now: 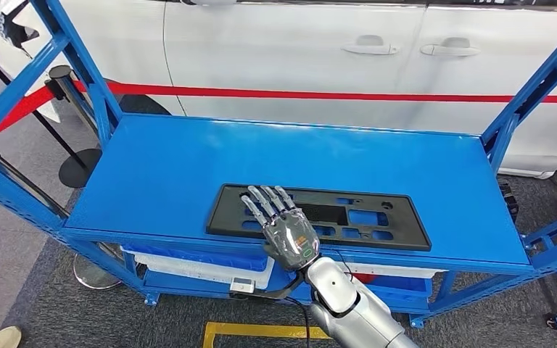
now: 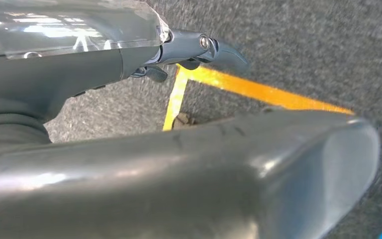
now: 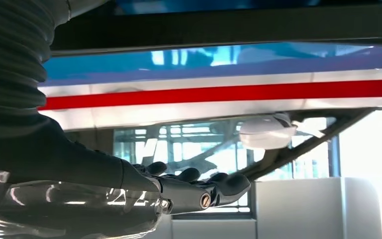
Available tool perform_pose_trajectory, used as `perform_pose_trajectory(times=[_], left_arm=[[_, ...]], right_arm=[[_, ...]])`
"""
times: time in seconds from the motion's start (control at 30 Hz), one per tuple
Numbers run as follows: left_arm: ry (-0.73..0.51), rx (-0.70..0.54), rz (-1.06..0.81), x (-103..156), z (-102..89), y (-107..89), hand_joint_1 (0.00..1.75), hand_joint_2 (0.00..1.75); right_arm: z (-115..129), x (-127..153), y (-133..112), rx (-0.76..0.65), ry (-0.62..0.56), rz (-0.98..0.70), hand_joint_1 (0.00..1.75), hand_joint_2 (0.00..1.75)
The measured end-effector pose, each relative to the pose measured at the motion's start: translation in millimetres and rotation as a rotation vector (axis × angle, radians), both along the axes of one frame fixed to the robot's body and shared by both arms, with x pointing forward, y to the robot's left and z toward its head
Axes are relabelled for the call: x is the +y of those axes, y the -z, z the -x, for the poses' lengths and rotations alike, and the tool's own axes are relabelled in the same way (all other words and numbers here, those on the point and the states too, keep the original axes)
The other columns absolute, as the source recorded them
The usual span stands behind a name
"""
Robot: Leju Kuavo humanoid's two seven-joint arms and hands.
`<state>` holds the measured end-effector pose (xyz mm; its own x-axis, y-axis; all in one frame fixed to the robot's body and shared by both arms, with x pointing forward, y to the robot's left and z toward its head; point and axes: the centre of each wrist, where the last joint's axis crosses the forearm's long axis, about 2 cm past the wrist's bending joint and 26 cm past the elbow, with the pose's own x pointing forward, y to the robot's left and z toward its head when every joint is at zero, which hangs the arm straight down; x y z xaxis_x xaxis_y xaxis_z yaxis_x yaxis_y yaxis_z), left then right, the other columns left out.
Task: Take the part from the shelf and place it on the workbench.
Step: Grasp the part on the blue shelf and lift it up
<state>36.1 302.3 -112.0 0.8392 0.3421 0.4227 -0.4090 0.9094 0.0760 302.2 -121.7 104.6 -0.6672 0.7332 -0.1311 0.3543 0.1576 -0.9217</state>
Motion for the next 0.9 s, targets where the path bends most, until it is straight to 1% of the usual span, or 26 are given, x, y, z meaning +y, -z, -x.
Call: perform_pose_trajectory(times=[0.33,0.6,0.63,0.67,0.73,0.77,0.8,0.87,0.9], left_arm=[[0.005,0.003,-0.007,4,0.6,0.0,0.00,0.00],[0.012,-0.001,-0.008,4,-2.3,-0.3,0.00,0.00],[0.012,-0.002,-0.008,4,-2.5,-0.3,0.00,0.00],[0.012,-0.002,-0.009,4,-2.5,-0.4,0.00,0.00],[0.013,-0.001,-0.010,4,-2.3,-0.3,0.00,0.00],[0.014,-0.002,-0.010,4,-2.3,-0.3,0.00,0.00],[0.015,-0.003,-0.011,4,-2.3,-0.3,0.00,0.00],[0.018,-0.007,-0.010,3,-2.4,-0.3,0.00,0.00],[0.020,-0.010,-0.009,3,-2.5,-0.3,0.00,0.00]], right_arm=[[-4,4,3,0.009,0.021,0.025,0.00,1.75],[-16,-5,9,-0.006,0.108,0.097,0.00,1.75],[-16,-7,10,-0.002,0.118,0.103,0.13,1.75],[-16,-8,12,0.006,0.132,0.109,0.37,1.75],[-17,-12,17,0.021,0.176,0.122,1.08,1.75],[-18,-14,18,0.026,0.202,0.129,1.35,1.75],[-20,-16,19,0.029,0.226,0.135,1.51,1.75],[-24,-23,21,0.033,0.268,0.150,1.63,1.75],[-25,-26,22,0.036,0.284,0.158,1.64,1.75]])
